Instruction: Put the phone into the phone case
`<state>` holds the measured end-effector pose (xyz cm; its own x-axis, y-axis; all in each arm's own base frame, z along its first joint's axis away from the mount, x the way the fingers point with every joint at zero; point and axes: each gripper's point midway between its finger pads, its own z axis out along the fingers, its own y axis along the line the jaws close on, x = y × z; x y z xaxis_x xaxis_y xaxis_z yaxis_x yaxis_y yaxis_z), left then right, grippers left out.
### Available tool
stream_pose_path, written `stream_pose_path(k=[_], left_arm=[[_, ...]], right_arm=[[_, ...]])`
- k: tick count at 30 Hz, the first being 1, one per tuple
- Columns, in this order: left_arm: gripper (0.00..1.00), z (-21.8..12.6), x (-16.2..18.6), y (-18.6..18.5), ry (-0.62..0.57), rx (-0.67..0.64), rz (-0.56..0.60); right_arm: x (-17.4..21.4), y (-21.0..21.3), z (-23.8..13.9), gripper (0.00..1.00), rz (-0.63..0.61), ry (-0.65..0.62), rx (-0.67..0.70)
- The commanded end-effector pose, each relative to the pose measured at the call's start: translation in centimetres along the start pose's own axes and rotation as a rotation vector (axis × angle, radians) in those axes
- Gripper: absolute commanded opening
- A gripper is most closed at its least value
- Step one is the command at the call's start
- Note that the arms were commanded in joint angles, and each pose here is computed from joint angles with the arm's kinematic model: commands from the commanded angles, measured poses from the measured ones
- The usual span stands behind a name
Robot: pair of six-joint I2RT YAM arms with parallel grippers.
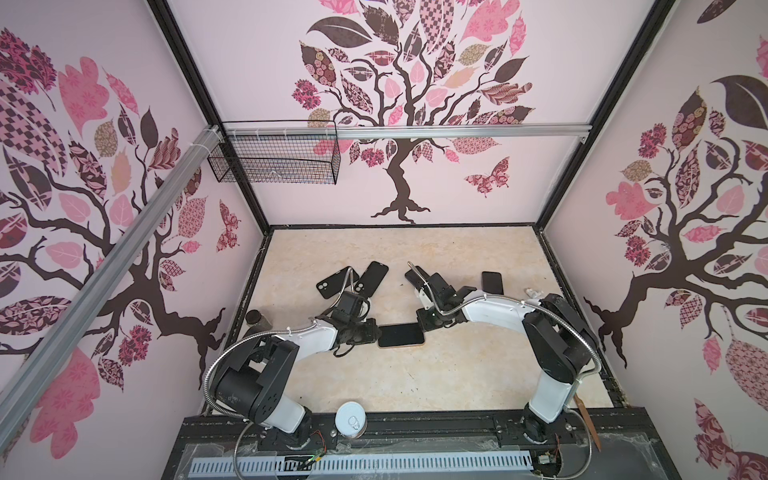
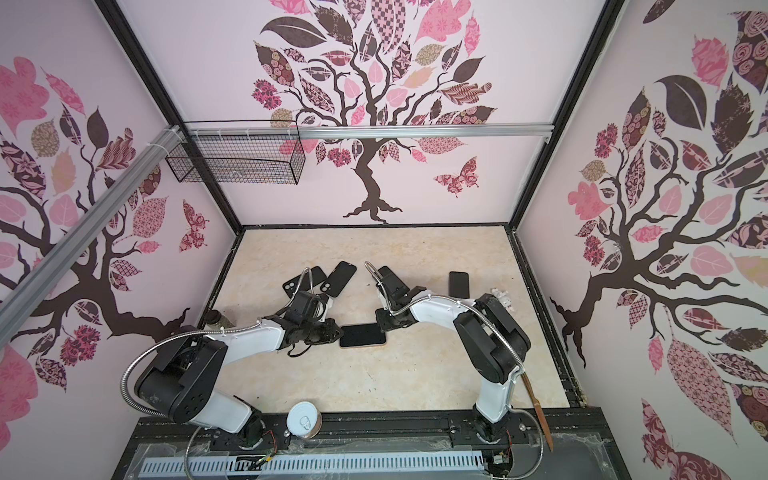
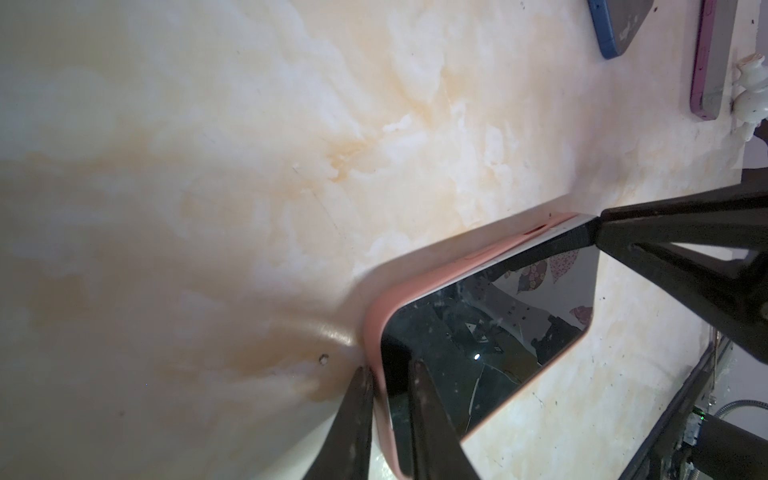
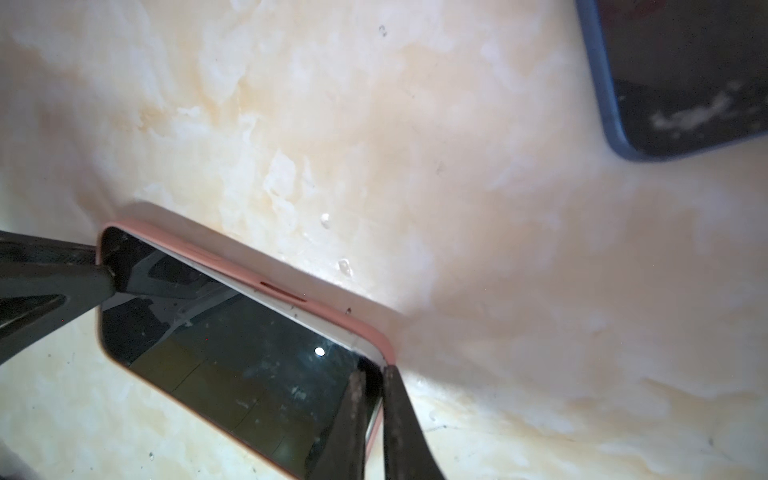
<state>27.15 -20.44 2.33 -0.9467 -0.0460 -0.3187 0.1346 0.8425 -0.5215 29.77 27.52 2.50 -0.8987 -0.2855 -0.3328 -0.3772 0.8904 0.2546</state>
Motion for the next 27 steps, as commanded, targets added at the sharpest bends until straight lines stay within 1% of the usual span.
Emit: stream_pose_path(k=[1, 9, 12, 16, 19, 21, 24, 26, 27], left_arm=[[0.18, 0.2, -0.9, -0.7, -0.023, 0.028, 0.014], [0.18, 0.3, -0.7, -0.6, -0.026, 0.032, 0.006], [0.18, 0.3, -0.7, -0.6, -0.026, 0.033, 0.005], [0.18, 0.3, -0.7, -0.7, -0.026, 0.034, 0.004], [0.18, 0.2, -0.6, -0.5, -0.024, 0.026, 0.000], [0.18, 0.1, -0.4, -0.2, -0.017, 0.014, -0.006], [0.19, -0.4, -0.1, -0.3, -0.015, 0.015, -0.010], [0.24, -0.9, 0.0, -0.5, -0.021, 0.018, -0.009], [0.26, -1.2, -0.1, -0.7, -0.027, 0.023, -0.002]], right_arm=[[8.1, -1.1, 5.6, 0.11, -0.065, 0.254, 0.076], [9.8, -1.3, 6.4, 0.11, -0.074, 0.310, 0.087], [10.4, -0.9, 6.5, 0.12, -0.070, 0.325, 0.060], [10.8, -0.2, 6.3, 0.16, -0.061, 0.331, 0.014], [9.5, -0.7, 5.2, 0.16, -0.052, 0.256, 0.049], [8.2, -0.6, 4.0, 0.16, -0.048, 0.209, 0.048], [5.8, -0.5, 1.7, 0.21, -0.053, 0.146, 0.046], [3.9, -0.5, -0.2, 0.25, -0.049, 0.092, 0.040], [2.9, -0.6, -1.4, 0.29, -0.046, 0.060, 0.040]])
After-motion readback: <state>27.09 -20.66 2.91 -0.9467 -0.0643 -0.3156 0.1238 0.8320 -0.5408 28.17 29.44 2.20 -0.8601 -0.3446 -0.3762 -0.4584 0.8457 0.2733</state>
